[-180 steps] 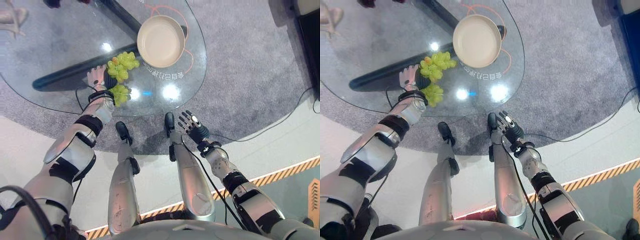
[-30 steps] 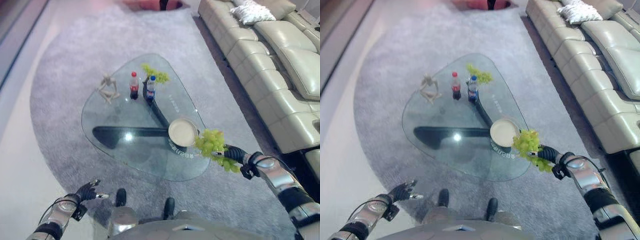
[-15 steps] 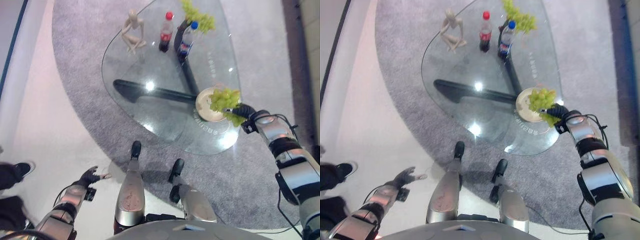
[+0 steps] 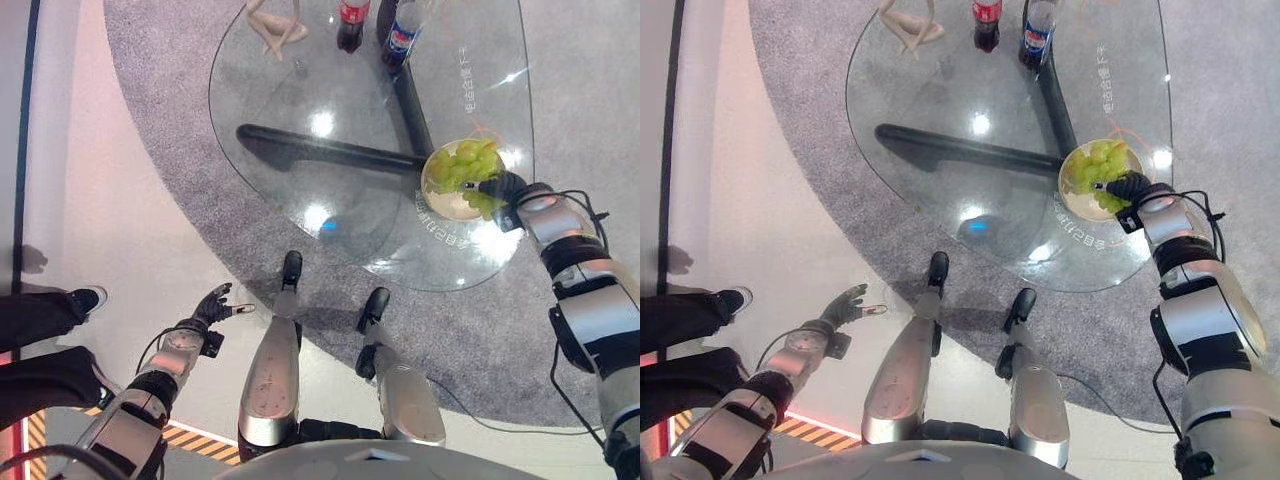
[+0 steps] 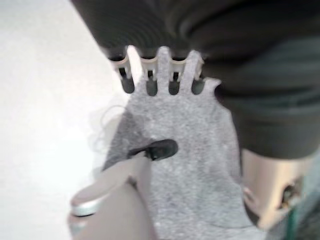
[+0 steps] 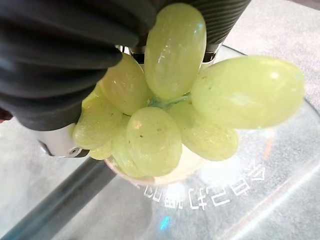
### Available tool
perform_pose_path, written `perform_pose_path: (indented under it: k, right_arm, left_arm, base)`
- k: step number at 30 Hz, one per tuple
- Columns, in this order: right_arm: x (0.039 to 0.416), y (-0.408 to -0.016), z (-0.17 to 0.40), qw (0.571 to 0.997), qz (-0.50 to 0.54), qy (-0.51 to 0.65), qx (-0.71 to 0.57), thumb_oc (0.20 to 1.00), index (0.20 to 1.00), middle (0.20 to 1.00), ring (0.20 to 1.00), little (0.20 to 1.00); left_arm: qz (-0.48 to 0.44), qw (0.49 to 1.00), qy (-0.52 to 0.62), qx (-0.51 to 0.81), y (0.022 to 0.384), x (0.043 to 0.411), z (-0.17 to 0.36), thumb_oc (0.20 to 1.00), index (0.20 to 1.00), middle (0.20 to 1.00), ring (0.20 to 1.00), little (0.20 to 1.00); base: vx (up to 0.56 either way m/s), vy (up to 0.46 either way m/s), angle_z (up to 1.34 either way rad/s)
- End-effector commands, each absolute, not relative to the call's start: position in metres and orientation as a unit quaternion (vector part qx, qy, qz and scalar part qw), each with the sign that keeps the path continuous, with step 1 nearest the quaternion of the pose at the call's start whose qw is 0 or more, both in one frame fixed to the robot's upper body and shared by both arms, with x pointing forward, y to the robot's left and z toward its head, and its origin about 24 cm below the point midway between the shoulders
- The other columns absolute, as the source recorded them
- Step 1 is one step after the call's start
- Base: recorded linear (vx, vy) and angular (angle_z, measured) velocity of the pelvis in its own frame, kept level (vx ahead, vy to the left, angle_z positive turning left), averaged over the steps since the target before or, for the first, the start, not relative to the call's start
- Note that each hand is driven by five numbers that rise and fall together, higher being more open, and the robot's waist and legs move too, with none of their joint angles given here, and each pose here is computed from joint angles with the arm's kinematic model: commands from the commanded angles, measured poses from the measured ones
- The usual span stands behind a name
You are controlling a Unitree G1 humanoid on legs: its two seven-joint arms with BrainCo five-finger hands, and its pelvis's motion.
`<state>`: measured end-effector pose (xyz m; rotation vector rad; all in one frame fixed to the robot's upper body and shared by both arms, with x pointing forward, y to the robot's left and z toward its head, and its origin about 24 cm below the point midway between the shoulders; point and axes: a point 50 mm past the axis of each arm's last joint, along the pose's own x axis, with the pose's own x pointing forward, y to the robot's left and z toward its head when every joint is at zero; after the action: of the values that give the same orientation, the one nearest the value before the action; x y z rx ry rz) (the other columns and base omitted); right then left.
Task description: Pick up fruits into the plate
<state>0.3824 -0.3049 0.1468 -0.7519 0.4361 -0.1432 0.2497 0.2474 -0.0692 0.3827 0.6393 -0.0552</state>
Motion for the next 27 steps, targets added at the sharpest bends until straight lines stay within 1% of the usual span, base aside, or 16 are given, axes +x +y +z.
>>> perform_pose_path:
  k: [1,12,13,14,27]
  right_arm:
    - [0.378,-0.335,0.196,0.867,-0.140,0.194,-0.437,0.200,0.200,0.200,0.200,0.200]
    - [0.374,-0.345,0.200,0.823,-0.206,0.222,-0.481,0.200,0.200,0.200,0.200,0.200]
    - [0.374,-0.346,0.201,0.816,-0.222,0.221,-0.487,0.438,0.438,0.438,0.438,0.438]
    - [0.373,-0.346,0.202,0.811,-0.233,0.219,-0.489,1.000,1.000,1.000,1.000,1.000]
    - [0.365,-0.359,0.202,0.783,-0.297,0.230,-0.496,1.000,1.000,1.000,1.000,1.000]
  left_arm:
    - [-0.038,0.933,0.317,0.168,0.235,0.246,-0.077,1.000,1.000,1.000,1.000,1.000]
    - [-0.062,0.941,0.293,0.159,0.220,0.250,-0.074,1.000,1.000,1.000,1.000,1.000]
    - [-0.067,0.942,0.287,0.159,0.217,0.251,-0.073,1.000,1.000,1.000,1.000,1.000]
    - [-0.070,0.943,0.283,0.159,0.215,0.252,-0.072,1.000,1.000,1.000,1.000,1.000]
    - [-0.074,0.942,0.287,0.154,0.211,0.253,-0.072,1.000,1.000,1.000,1.000,1.000]
  base:
    - [-0.02,0.051,-0.06]
    - [-0.01,0.013,-0.01]
    - [0.00,0.000,0.00]
    - [-0.02,0.016,-0.06]
    - [0.00,0.005,-0.02]
